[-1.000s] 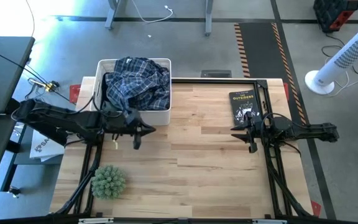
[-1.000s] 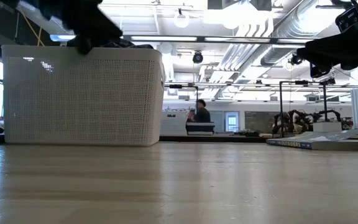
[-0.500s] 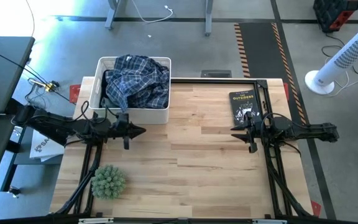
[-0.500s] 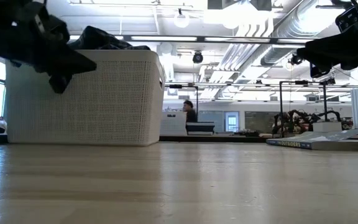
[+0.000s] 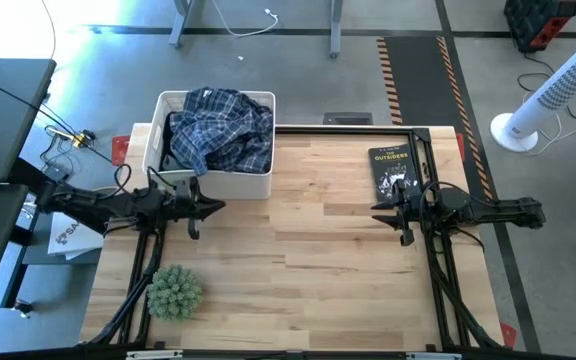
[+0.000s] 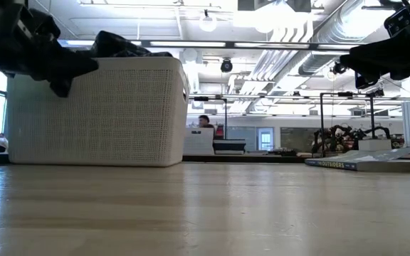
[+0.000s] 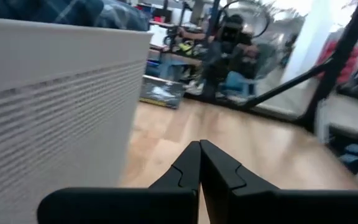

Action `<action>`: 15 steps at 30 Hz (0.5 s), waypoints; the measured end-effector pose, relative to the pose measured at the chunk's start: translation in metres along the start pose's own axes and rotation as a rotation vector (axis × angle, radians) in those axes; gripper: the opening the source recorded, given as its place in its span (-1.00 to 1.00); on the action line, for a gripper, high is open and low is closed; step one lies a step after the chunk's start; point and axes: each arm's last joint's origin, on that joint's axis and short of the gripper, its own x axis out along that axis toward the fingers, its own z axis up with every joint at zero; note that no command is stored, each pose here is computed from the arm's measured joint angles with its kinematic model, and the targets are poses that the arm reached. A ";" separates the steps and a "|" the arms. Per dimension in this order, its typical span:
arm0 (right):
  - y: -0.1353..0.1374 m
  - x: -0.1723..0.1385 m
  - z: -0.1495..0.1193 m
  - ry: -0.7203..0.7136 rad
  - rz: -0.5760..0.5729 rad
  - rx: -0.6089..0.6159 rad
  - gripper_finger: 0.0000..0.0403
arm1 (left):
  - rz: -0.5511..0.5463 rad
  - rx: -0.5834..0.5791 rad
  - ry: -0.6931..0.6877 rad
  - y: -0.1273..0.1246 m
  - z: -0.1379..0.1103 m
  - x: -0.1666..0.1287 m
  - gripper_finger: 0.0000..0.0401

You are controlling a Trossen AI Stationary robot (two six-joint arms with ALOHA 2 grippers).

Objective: Sort clothes
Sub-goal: Return to Home Position

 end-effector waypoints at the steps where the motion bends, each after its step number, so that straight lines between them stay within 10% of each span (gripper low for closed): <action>1: 0.000 0.000 0.000 0.000 0.000 0.000 -0.44 | 0.012 0.026 0.003 0.001 -0.001 -0.001 -1.00; 15: 0.000 0.000 0.000 0.000 0.000 0.000 -0.44 | -0.052 0.055 -0.050 0.002 0.004 -0.012 -1.00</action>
